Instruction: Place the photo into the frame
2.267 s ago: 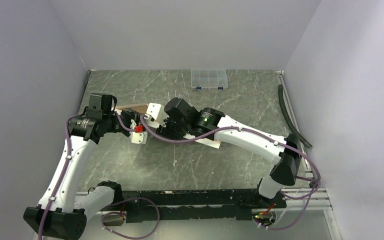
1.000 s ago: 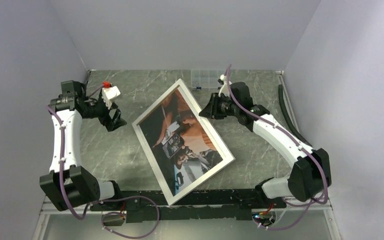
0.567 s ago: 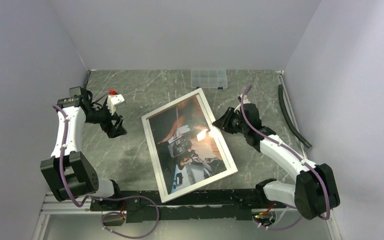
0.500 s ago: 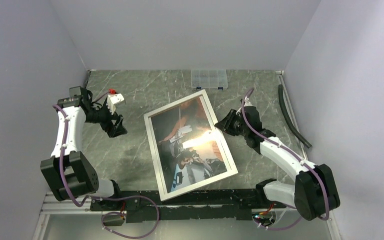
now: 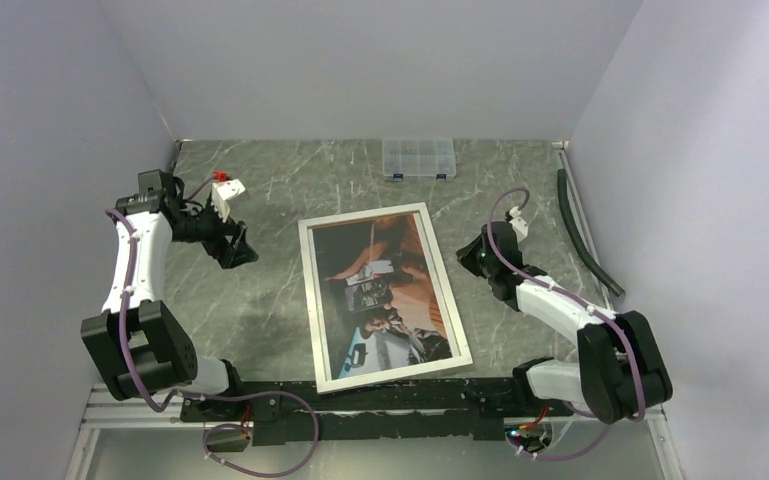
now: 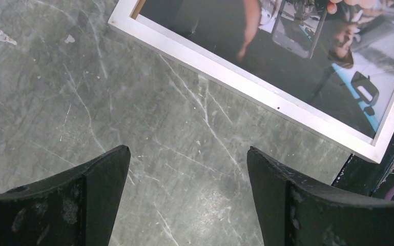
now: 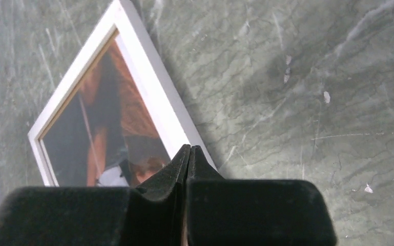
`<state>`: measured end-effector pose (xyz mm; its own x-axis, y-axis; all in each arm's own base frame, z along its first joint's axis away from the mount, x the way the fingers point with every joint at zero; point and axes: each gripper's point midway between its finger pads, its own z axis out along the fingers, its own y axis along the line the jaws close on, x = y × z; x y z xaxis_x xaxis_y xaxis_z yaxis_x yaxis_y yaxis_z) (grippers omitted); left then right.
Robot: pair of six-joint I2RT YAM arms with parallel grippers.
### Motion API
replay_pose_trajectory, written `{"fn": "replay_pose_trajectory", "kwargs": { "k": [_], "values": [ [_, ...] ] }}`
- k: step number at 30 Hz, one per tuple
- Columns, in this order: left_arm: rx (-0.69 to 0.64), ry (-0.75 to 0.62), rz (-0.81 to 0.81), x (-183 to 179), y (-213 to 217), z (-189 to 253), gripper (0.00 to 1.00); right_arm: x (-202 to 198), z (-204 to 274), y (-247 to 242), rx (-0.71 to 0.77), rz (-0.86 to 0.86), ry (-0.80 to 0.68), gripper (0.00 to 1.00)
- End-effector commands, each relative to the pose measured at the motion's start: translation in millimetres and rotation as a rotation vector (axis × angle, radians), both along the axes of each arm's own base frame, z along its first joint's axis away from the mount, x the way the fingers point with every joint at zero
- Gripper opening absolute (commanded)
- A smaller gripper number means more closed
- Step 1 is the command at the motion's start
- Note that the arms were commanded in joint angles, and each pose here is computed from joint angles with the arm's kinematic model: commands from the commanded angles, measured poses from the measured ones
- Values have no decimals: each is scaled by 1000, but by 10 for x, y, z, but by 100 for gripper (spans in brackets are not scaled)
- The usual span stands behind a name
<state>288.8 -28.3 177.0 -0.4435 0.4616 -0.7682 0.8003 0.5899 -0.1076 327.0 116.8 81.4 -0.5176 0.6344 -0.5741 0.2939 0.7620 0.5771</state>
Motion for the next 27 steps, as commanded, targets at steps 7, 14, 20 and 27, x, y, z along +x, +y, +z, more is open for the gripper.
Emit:
{"fn": "replay_pose_trajectory", "kwargs": {
  "k": [7,14,20,27],
  "values": [
    [12,101,12,-46,50,-461,90,40,-154,28,-50,60,26,45],
    [154,264,62,63,-144,-1143,84,-246,-415,107,-36,149,128,65],
    [211,316,91,185,-290,-1516,82,-485,-529,243,62,207,167,69],
    [227,355,86,376,-587,-1754,81,-669,-567,319,135,231,198,71]
  ]
}}
